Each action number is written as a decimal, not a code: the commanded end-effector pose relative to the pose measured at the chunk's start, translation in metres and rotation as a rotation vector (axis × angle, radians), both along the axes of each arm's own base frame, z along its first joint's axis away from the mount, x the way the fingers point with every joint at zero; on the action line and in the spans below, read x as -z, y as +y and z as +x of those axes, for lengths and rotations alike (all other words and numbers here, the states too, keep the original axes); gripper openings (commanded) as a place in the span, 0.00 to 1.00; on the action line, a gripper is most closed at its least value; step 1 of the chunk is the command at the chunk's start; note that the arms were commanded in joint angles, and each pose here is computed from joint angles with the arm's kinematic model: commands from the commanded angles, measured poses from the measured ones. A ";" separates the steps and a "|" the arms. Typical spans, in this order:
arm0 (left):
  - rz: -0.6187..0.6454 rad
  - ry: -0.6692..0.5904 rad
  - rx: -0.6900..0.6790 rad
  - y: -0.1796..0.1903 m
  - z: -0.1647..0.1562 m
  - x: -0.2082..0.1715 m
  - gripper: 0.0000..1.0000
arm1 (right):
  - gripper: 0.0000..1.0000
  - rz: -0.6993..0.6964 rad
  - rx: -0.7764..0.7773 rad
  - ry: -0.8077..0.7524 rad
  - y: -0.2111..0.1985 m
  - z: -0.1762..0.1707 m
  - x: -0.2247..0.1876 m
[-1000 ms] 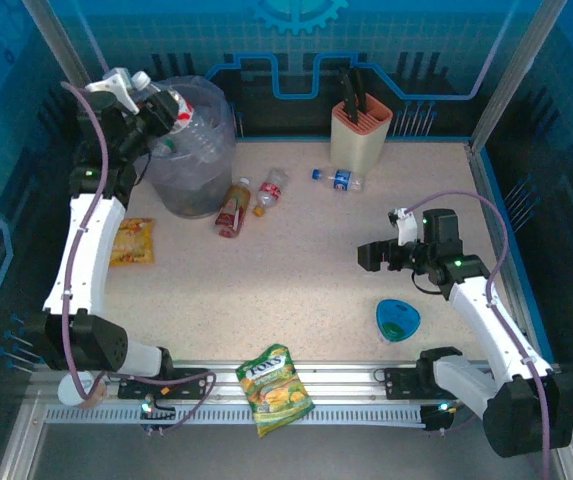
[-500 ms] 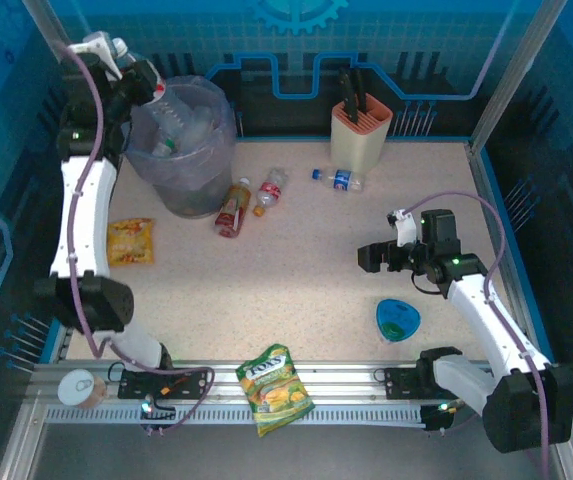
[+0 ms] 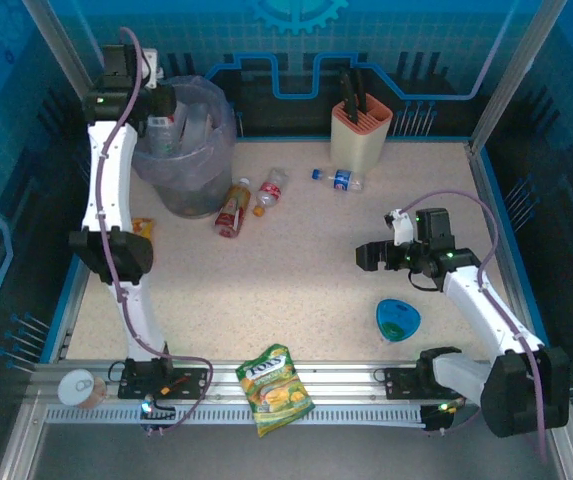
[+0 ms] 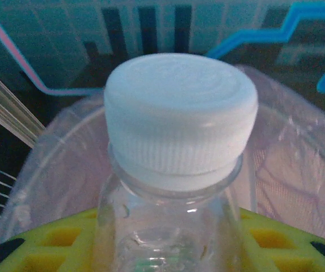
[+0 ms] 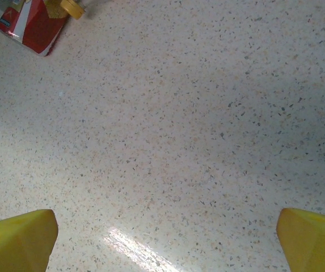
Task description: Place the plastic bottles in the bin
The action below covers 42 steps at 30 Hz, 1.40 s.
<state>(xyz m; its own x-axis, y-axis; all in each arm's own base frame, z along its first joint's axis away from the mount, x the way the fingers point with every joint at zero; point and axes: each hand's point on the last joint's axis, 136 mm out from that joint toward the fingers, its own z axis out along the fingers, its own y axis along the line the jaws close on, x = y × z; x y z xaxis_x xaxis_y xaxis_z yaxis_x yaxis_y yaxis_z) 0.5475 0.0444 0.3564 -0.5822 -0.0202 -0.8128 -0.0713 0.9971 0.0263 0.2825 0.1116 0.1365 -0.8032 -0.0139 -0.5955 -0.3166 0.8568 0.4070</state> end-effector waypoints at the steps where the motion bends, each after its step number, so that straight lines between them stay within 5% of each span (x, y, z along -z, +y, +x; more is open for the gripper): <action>1: 0.050 0.178 0.067 -0.005 -0.012 0.044 0.41 | 1.00 0.011 0.012 -0.014 0.003 0.011 -0.006; 15: -0.058 0.352 0.142 -0.021 -0.005 0.115 0.47 | 1.00 -0.015 -0.036 0.009 0.025 0.017 0.002; 21: -0.105 0.375 0.135 -0.023 -0.001 0.128 0.66 | 1.00 -0.010 -0.049 0.004 0.033 0.018 0.000; 33: -0.135 0.160 0.184 -0.036 -0.013 0.042 0.99 | 1.00 -0.014 -0.078 -0.039 0.046 0.027 -0.007; 42: -0.230 -0.029 0.234 -0.055 -0.024 -0.018 0.99 | 1.00 -0.016 -0.081 -0.032 0.048 0.025 -0.006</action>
<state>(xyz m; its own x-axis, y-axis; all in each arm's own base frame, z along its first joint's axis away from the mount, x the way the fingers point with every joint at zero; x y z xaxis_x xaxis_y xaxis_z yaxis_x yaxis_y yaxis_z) 0.5245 -0.0035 0.3398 -0.6577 -0.0326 -0.7525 0.1312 0.9788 -0.1571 0.3034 0.1539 0.1339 -0.7930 -0.0874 -0.6030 -0.3850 0.8389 0.3846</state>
